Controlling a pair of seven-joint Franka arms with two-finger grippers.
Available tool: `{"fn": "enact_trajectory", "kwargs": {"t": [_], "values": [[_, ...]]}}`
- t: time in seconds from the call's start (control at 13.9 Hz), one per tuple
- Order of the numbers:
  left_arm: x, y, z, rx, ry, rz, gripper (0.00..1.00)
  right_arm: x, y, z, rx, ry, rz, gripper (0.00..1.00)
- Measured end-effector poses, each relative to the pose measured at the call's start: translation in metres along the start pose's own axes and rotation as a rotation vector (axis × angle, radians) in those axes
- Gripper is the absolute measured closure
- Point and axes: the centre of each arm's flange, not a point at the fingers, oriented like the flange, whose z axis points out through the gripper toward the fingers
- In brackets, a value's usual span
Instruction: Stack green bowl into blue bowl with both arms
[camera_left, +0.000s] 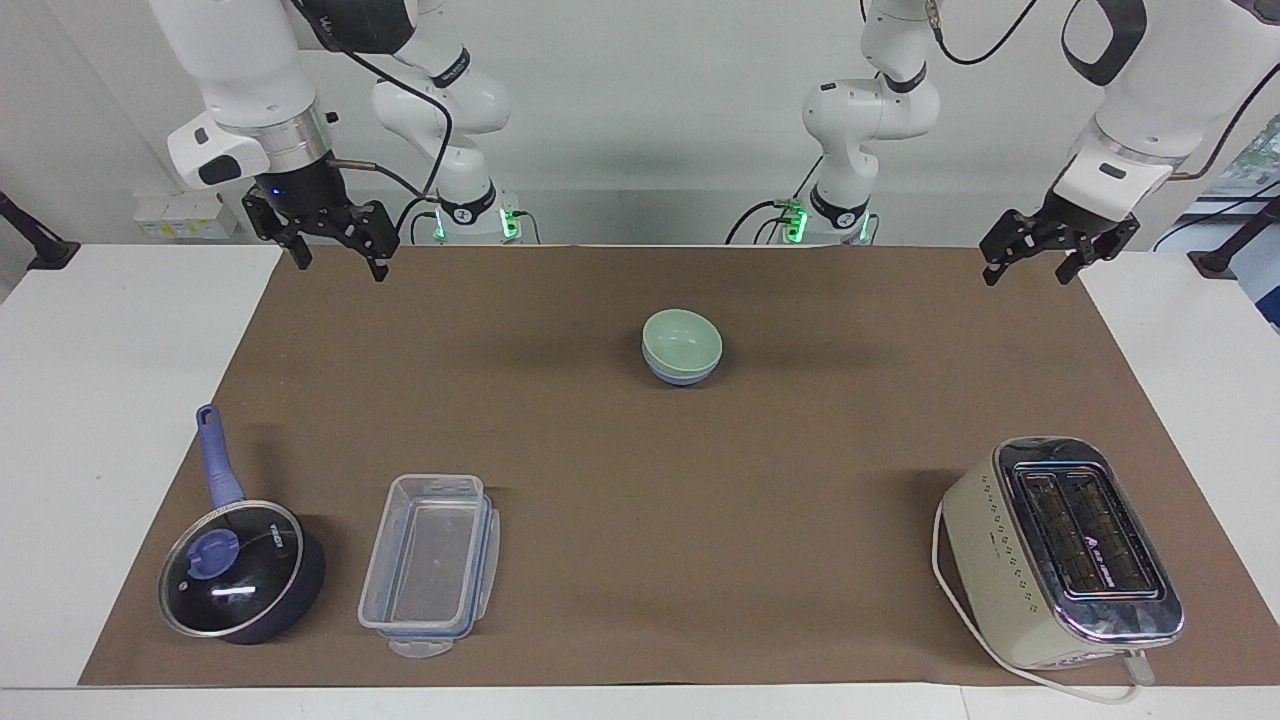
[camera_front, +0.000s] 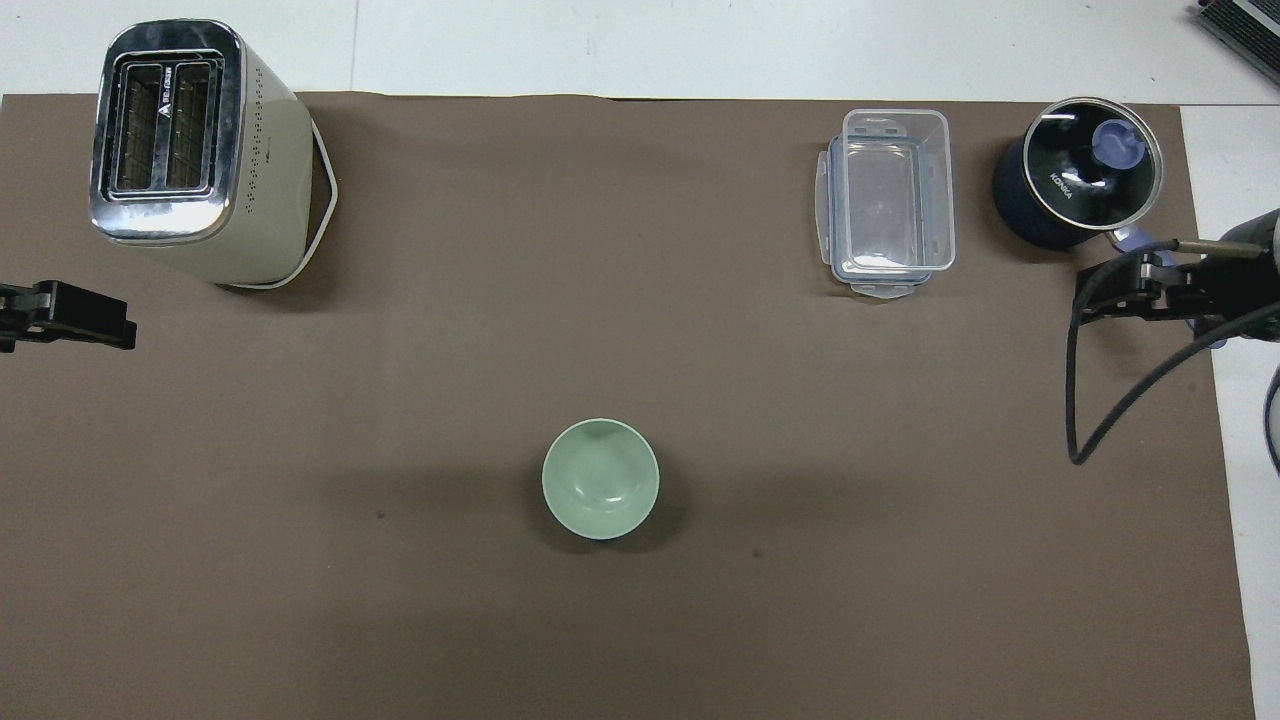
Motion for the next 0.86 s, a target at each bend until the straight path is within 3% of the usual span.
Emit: {"fn": "enact_trajectory", "kwargs": {"t": [0.86], "values": [[0.0, 0.0, 0.0, 0.0, 0.0, 0.0, 0.0, -0.0081, 0.0032, 0.0053, -0.005, -0.015, 0.003, 0.0]]}}
